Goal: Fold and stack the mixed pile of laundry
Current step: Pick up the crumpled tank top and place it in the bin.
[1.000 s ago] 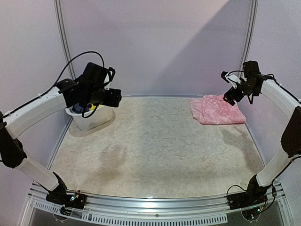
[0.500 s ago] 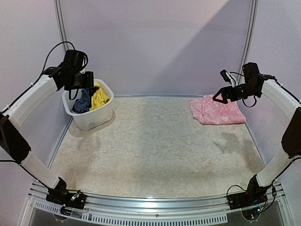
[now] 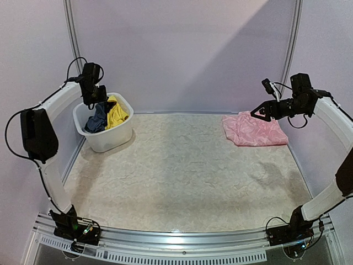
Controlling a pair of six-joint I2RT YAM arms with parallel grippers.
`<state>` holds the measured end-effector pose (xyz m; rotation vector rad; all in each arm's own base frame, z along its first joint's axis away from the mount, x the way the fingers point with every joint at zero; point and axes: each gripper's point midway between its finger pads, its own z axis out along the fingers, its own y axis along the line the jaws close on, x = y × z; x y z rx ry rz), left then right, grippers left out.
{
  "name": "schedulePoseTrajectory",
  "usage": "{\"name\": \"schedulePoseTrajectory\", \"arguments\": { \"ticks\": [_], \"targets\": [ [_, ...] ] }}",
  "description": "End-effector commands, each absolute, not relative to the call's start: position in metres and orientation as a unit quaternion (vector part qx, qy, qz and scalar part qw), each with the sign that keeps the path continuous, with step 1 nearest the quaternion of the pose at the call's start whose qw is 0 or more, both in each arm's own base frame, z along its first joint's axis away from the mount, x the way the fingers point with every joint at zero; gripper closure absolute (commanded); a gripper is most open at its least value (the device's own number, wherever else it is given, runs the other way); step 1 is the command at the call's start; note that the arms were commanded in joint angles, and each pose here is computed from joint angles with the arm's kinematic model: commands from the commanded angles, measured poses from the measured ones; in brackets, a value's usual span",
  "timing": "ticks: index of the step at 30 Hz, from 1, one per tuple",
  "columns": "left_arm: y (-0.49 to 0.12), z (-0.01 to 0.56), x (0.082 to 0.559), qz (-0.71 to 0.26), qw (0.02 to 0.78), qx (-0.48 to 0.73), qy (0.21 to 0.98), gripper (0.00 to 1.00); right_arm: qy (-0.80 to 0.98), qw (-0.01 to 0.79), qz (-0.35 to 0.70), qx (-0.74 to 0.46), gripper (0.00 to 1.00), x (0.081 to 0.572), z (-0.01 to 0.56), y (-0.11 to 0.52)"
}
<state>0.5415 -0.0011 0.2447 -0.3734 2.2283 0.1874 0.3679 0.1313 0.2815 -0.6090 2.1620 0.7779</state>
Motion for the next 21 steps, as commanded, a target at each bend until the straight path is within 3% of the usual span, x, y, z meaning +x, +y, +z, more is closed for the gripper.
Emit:
{"name": "schedulePoseTrajectory", "arguments": {
  "ticks": [1, 15, 17, 21],
  "targets": [
    [0.008, 0.219, 0.573, 0.075, 0.41, -0.148, 0.897, 0.47, 0.841, 0.367, 0.32, -0.235, 0.09, 0.364, 0.279, 0.135],
    [0.032, 0.151, 0.625, 0.083, 0.374, -0.156, 0.91, 0.49, 0.851, 0.345, 0.322, -0.228, 0.11, 0.372, 0.268, 0.134],
    [0.035, 0.144, 0.632, 0.081, 0.374, -0.156, 0.911, 0.53, 0.853, 0.342, 0.323, -0.227, 0.11, 0.374, 0.266, 0.135],
    [0.035, 0.144, 0.642, 0.071, 0.384, -0.151, 0.908, 0.73, 0.855, 0.337, 0.324, -0.224, 0.12, 0.375, 0.263, 0.135]
  ]
}}
